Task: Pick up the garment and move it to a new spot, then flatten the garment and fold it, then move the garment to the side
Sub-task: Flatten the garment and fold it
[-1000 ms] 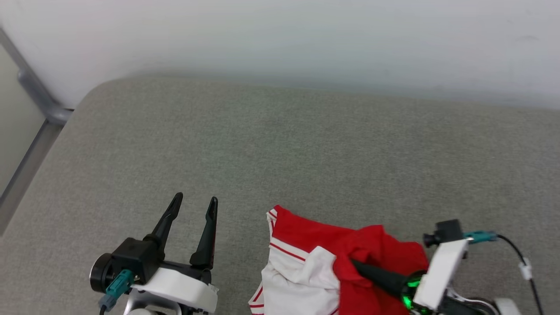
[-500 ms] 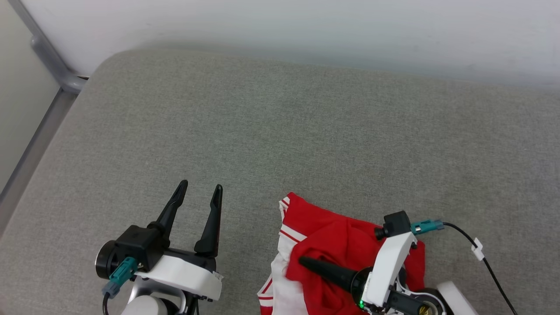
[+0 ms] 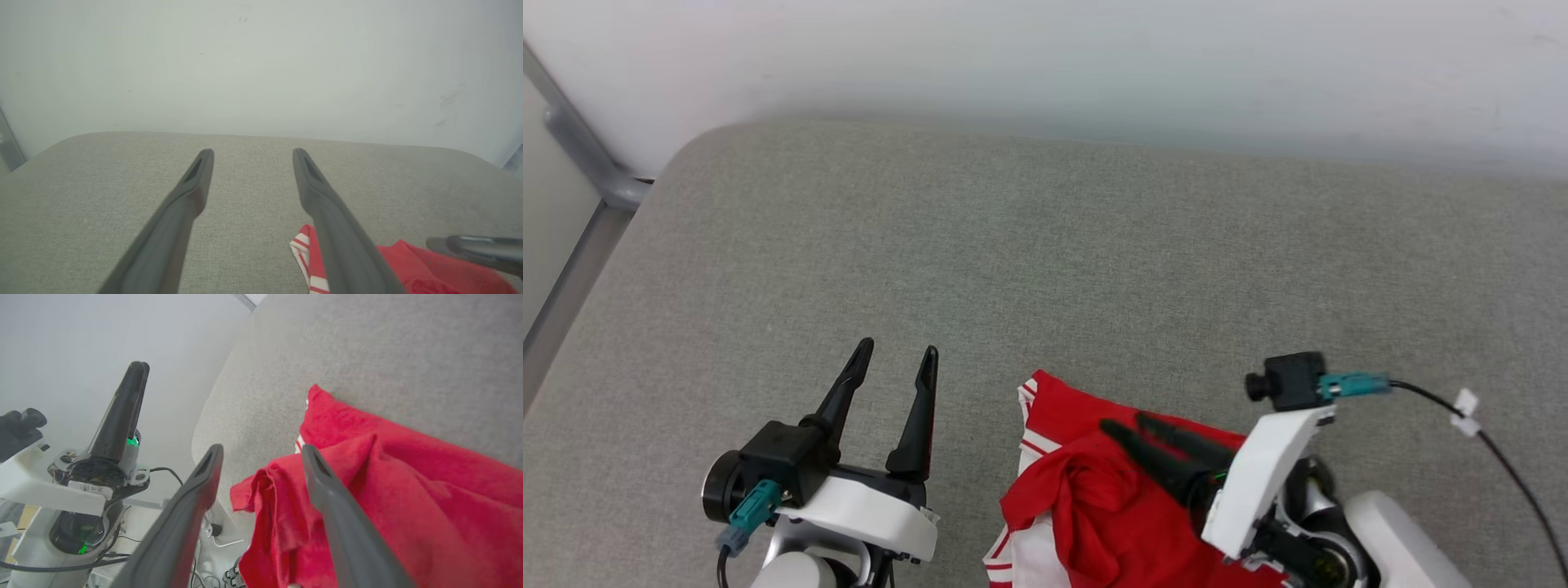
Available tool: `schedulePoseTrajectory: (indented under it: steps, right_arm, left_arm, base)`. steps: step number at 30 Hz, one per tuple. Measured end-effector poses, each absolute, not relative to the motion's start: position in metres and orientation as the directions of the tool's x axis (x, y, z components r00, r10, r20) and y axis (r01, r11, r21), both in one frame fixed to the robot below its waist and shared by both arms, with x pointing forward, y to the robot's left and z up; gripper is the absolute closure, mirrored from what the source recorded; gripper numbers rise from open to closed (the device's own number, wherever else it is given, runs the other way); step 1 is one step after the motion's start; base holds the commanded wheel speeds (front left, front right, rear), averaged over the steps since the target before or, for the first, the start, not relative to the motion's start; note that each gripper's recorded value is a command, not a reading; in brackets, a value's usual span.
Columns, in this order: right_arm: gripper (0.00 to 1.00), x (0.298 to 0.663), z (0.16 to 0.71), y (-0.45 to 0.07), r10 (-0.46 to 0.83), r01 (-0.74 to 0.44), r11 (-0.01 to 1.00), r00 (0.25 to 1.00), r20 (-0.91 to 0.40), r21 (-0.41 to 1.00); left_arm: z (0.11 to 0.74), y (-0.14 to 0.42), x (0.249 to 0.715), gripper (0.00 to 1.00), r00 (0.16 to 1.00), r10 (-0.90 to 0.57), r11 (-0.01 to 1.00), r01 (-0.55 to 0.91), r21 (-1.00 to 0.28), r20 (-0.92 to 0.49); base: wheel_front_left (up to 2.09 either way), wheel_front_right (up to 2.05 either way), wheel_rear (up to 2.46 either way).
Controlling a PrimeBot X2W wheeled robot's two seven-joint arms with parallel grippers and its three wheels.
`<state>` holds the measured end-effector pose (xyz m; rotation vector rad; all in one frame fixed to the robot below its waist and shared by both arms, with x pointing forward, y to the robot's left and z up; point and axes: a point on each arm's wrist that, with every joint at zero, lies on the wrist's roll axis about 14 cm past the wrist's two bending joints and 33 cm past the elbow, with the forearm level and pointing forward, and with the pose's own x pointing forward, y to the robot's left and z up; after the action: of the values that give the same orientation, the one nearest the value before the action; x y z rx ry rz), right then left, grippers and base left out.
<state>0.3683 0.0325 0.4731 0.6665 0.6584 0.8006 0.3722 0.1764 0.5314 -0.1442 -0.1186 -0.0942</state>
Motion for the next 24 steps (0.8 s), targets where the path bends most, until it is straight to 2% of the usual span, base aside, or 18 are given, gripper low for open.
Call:
schedulePoseTrajectory:
  steps: [5,8,10,17,24]
  right_arm:
    - [0.0,0.406,0.498,-0.016,0.648,-0.46,0.675,0.744,-0.165,0.577]
    - [0.0,0.427,0.513,-0.061,0.499,-0.408,0.783,0.862,-0.083,0.469]
    - [0.0,0.432,0.522,-0.089,0.409,-0.357,0.835,0.912,-0.037,0.418]
    - [0.0,0.419,0.543,-0.16,0.178,-0.186,0.957,0.983,0.055,0.221]
    - [0.0,0.381,0.557,-0.192,0.079,-0.086,0.993,0.993,0.091,0.077]
  left_arm:
    - [0.534,0.175,0.371,0.0,0.988,-0.077,0.986,0.095,-0.135,0.133]
    - [0.538,0.176,0.372,0.0,0.986,-0.073,0.987,0.093,-0.131,0.147]
    - [0.539,0.177,0.371,0.0,0.986,-0.066,0.988,0.086,-0.13,0.151]
    - [0.544,0.181,0.37,0.0,0.984,-0.054,0.99,0.074,-0.117,0.167]
    - [0.542,0.178,0.36,0.0,0.985,-0.065,0.991,0.083,-0.105,0.163]
  base:
    - [0.0,0.0,0.0]
    - [0.0,0.0,0.0]
    - [0.0,0.0,0.0]
    - [0.0,0.0,0.0]
    - [0.0,0.0,0.0]
